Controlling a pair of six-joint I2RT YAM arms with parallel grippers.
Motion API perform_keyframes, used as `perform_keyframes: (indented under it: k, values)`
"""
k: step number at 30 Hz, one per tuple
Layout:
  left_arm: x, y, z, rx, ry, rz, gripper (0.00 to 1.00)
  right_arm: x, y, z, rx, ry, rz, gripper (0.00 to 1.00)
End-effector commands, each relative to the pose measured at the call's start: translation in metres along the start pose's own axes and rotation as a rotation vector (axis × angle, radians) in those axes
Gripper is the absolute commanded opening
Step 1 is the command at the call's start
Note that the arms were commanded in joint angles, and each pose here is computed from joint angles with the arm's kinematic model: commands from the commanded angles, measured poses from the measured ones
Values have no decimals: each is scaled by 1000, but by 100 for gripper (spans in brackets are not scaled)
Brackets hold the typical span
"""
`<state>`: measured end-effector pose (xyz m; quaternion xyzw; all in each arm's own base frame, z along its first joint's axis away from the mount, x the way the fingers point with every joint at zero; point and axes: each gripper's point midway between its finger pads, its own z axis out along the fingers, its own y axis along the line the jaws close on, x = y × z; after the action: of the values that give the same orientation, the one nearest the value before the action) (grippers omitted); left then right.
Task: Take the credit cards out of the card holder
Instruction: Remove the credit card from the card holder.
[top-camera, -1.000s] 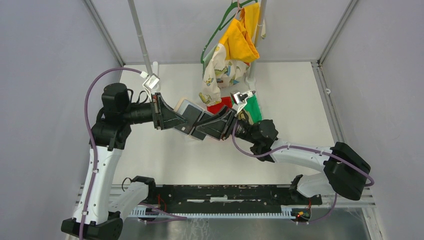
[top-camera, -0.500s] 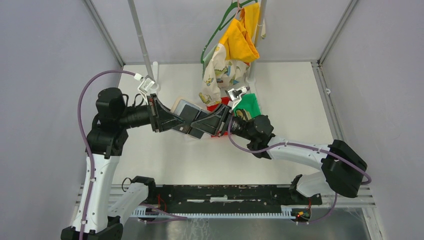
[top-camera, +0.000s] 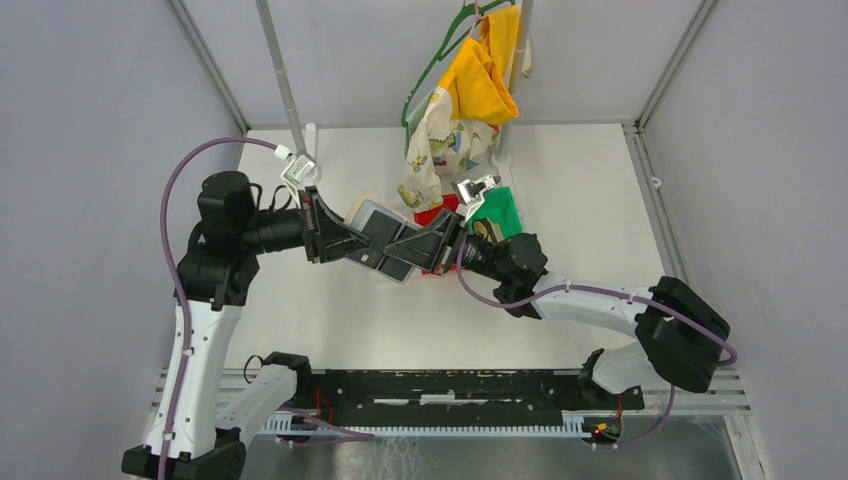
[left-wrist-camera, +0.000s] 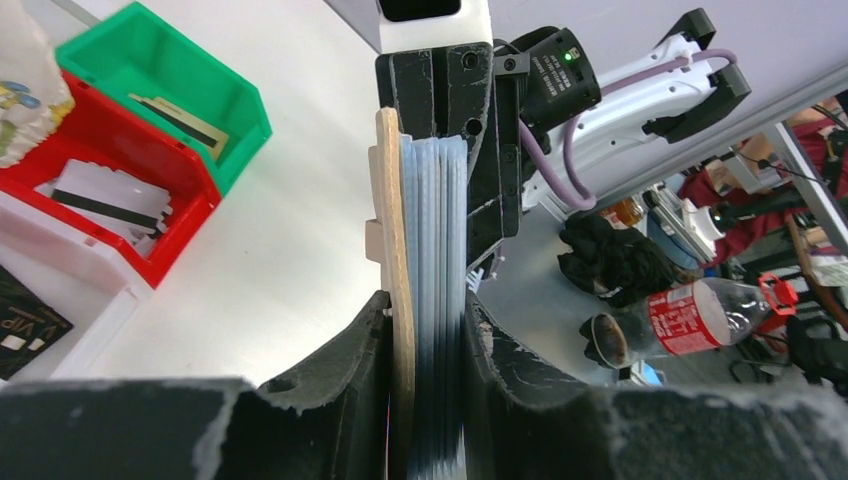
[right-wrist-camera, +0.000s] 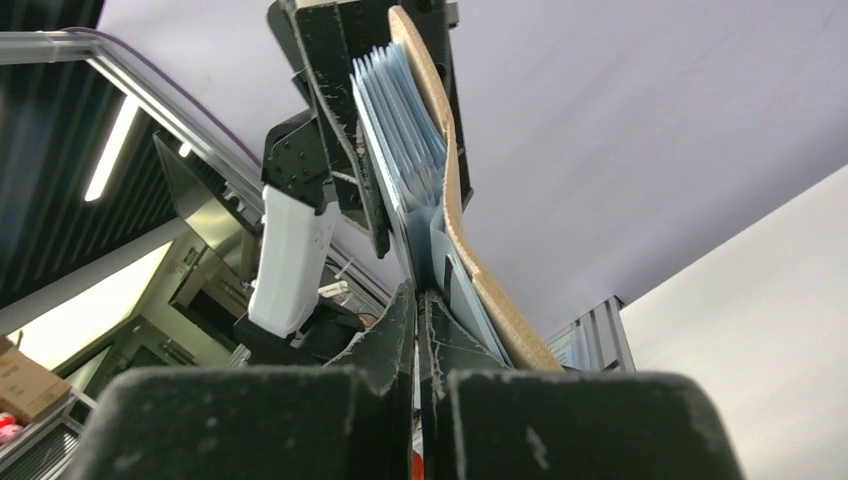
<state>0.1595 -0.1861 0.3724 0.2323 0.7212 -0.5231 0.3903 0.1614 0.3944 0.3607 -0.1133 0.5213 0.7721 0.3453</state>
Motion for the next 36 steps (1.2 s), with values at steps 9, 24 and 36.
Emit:
perform_keyframes:
  k: [9, 24, 36]
  values:
    - [-5, -35, -3, 150, 30, -27, 30, -10, 28, -21, -144, -99, -30, 0]
    - [-1, -32, -3, 140, 23, -33, 31, -12, 25, -6, -108, -63, -58, 32]
    - [1, -26, -2, 114, 14, -24, 32, -12, 34, 3, -168, -54, -31, 13]
